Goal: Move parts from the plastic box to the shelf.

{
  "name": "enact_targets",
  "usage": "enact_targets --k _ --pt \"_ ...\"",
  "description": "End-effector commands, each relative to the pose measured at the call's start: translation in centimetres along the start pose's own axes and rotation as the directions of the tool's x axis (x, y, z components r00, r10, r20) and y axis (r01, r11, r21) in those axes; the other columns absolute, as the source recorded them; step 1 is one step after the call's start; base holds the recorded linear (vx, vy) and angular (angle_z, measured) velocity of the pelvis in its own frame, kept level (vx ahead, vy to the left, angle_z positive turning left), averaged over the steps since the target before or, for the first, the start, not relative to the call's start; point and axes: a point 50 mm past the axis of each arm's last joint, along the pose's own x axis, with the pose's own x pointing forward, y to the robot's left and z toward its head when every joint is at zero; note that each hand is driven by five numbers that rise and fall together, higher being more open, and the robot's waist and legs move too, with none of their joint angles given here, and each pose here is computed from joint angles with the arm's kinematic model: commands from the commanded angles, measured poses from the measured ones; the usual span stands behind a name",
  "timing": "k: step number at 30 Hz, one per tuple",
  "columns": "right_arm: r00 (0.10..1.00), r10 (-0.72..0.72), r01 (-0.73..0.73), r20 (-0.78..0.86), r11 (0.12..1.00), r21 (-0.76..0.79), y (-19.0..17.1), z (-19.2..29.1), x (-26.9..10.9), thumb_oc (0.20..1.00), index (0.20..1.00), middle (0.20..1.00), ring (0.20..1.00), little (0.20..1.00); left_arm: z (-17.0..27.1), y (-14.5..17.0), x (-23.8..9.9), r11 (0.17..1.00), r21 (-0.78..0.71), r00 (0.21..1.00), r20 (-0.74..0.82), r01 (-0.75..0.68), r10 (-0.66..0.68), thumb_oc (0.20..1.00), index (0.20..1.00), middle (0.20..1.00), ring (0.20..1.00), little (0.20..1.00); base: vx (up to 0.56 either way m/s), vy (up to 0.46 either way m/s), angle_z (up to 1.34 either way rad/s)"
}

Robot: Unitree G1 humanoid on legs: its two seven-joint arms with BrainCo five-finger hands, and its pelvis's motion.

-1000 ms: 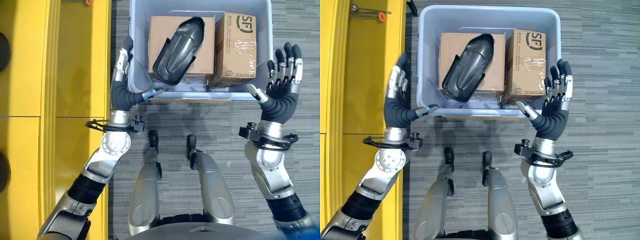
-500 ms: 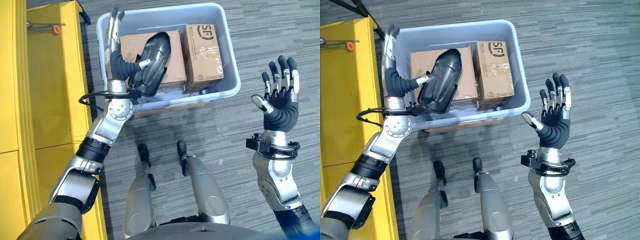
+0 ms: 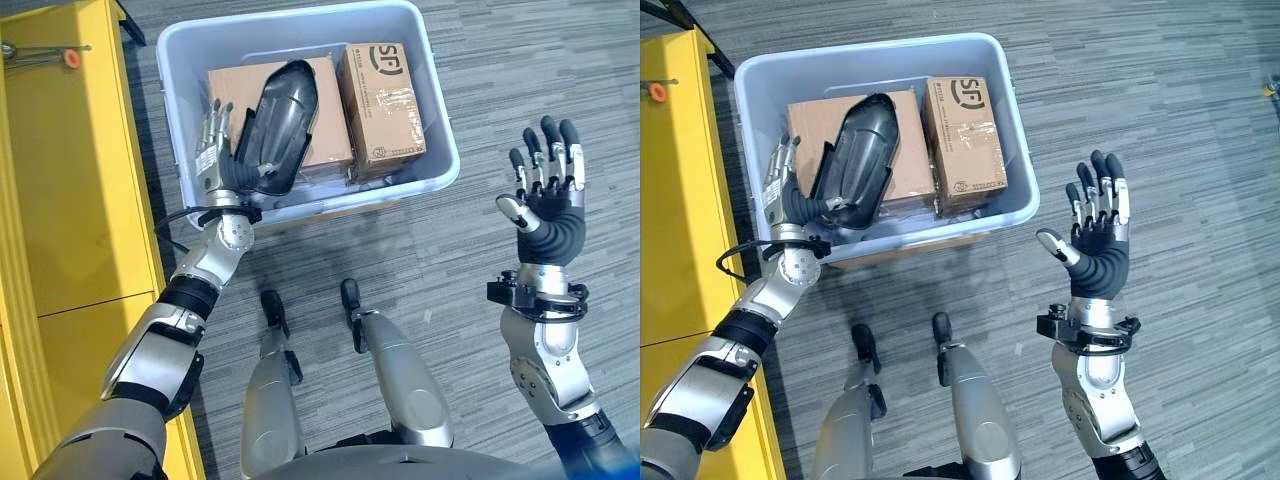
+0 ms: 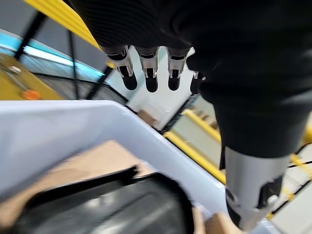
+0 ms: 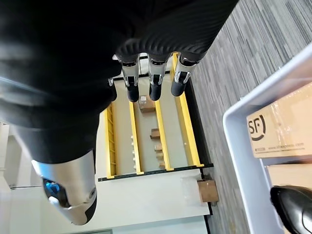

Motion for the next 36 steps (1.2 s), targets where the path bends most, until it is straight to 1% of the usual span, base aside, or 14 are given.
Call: enact_targets --k 1,3,6,11,17,19,21,26,29,32,36 --pt "0.988 0.023 -0.027 0.153 0.999 0.025 0.0 2.5 0.7 1.0 1.0 1.0 1.0 1.0 1.6 2.5 2.7 0.985 -0.016 0.984 0.047 -0.173 0.173 1.0 1.0 1.0 1.0 1.0 0.0 0.0 0.0" --pt "0.989 0.019 -0.022 0.15 1.0 0.017 -0.1 2.5 0.7 1.0 1.0 1.0 1.0 1.0 2.0 3.1 3.2 0.976 -0.031 0.975 0.047 -0.216 0.217 1.0 1.0 1.0 1.0 1.0 0.0 0.0 0.0" --pt "0.989 0.02 -0.022 0.145 1.0 0.015 0.0 2.3 0.7 1.0 1.0 1.0 1.0 1.0 1.8 3.6 3.7 0.969 -0.021 0.969 0.031 -0.245 0.246 1.0 1.0 1.0 1.0 1.0 0.0 0.0 0.0" --pt "0.989 0.032 -0.036 0.146 0.999 0.022 0.2 2.4 0.9 1.0 1.0 1.0 1.0 1.0 2.0 4.3 4.8 0.962 -0.011 0.962 0.016 -0.272 0.272 1.0 1.0 1.0 1.0 1.0 0.01 -0.002 -0.05" --pt "0.987 0.048 -0.051 0.153 0.999 0.012 0.4 2.5 1.0 1.0 1.0 1.0 1.0 1.0 2.2 4.7 5.8 0.962 -0.01 0.962 -0.002 -0.274 0.274 1.0 1.0 1.0 1.0 1.0 0.0 0.0 -0.06" --pt "0.987 0.06 -0.063 0.15 0.998 0.013 0.5 2.5 1.0 1.0 1.0 1.0 1.0 1.0 2.3 4.6 6.0 0.966 0.023 0.966 0.005 -0.257 0.257 1.0 1.0 1.0 1.0 1.0 0.02 -0.003 -0.07" --pt "0.984 0.07 -0.072 0.162 0.997 0.005 0.6 2.7 1.0 1.0 1.0 1.0 1.0 1.0 2.2 3.8 6.0 0.975 0.057 0.976 -0.008 -0.217 0.217 1.0 1.0 1.0 1.0 1.0 0.02 0.006 -0.07" --pt "0.983 0.077 -0.081 0.166 0.997 0.013 0.7 2.8 1.0 1.0 1.0 1.0 1.0 1.0 2.1 3.2 6.1 0.979 0.065 0.98 -0.039 -0.194 0.197 1.0 1.0 1.0 1.0 1.0 0.0 0.001 -0.01" --pt "0.983 0.084 -0.088 0.166 0.996 0.019 0.8 2.8 1.0 1.0 1.0 1.0 1.0 1.0 1.5 2.9 6.1 0.981 0.079 0.978 -0.098 -0.176 0.184 1.0 1.0 1.0 1.0 1.0 0.0 0.0 0.0" --pt "0.983 0.083 -0.087 0.163 0.996 0.017 0.7 2.8 1.0 1.0 1.0 1.0 1.0 1.0 1.3 2.8 6.1 0.981 0.092 0.978 -0.107 -0.171 0.181 1.0 1.0 1.0 1.0 1.0 0.0 0.001 -0.03" --pt "0.982 0.09 -0.095 0.165 0.995 0.023 0.7 2.9 1.0 1.0 1.0 1.0 1.0 1.0 0.5 2.8 5.9 0.981 0.111 0.97 -0.164 -0.162 0.178 1.0 1.0 1.0 1.0 1.0 0.0 -0.005 -0.03"
